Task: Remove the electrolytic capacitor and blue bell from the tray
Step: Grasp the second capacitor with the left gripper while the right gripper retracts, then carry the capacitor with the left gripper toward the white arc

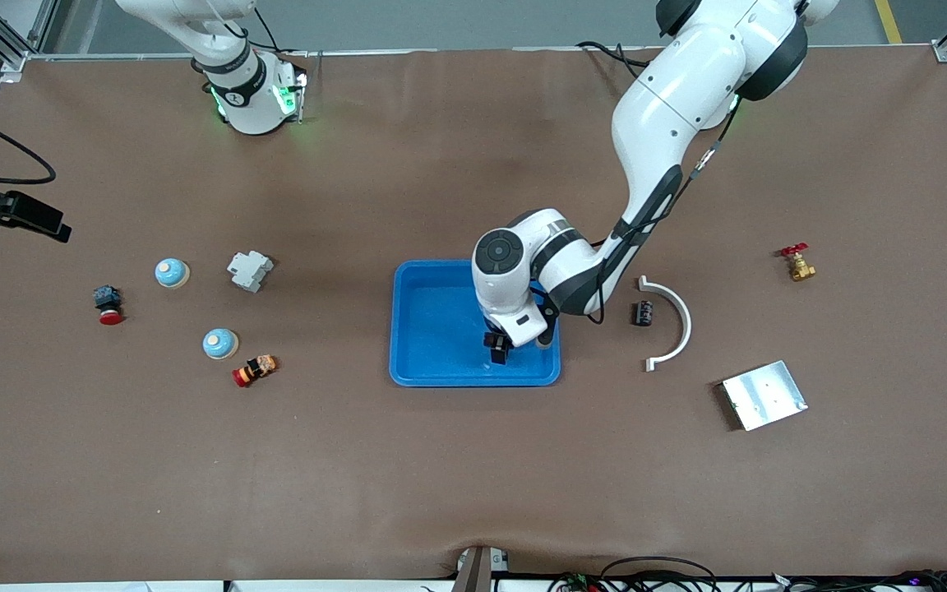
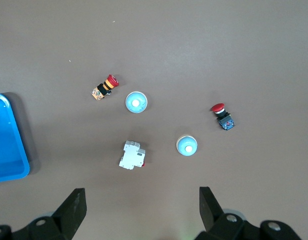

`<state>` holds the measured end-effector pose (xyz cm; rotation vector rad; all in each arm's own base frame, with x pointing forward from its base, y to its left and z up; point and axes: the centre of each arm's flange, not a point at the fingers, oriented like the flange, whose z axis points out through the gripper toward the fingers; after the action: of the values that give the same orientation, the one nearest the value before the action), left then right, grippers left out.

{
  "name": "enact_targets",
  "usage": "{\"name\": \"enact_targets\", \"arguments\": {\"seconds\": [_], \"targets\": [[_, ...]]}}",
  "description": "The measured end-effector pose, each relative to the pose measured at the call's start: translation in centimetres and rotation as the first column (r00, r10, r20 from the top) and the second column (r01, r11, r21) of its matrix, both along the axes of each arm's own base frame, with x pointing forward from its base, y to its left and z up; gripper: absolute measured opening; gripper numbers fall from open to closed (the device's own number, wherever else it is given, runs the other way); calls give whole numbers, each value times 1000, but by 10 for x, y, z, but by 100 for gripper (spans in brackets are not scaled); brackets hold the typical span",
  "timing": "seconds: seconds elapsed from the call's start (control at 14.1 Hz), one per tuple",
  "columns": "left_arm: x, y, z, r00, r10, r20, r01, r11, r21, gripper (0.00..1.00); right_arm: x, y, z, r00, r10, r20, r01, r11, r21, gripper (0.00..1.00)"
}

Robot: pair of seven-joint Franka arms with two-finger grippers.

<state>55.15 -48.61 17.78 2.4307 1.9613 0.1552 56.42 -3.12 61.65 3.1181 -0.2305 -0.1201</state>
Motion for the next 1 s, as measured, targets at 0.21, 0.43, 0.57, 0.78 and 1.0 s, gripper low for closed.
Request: {"name": "enact_targets", "arguments": {"seconds": [0.21, 0.43, 0.57, 0.78, 1.0], "targets": [[4, 0, 2, 1000, 27, 8, -27, 1000, -6, 81, 0, 1, 0, 1000, 1, 0, -1, 1000, 0, 100], [5, 2, 0, 1000, 5, 6, -5, 1000, 1, 47, 0, 1, 0, 1000, 0, 0, 0, 1000, 0, 100], [8, 3, 3, 999, -54, 7, 54, 999, 7, 31, 0, 1, 0, 1000, 1, 1, -1, 1000, 0, 100], [12, 12, 17, 971, -229, -72, 233, 971, 55, 32, 0, 2, 0, 1000, 2, 2, -2, 1000, 0, 100], [12, 16, 67, 892, -427, -151, 436, 900, 28, 32, 1, 1, 1, 1000, 0, 6, 0, 1000, 0, 100]]}}
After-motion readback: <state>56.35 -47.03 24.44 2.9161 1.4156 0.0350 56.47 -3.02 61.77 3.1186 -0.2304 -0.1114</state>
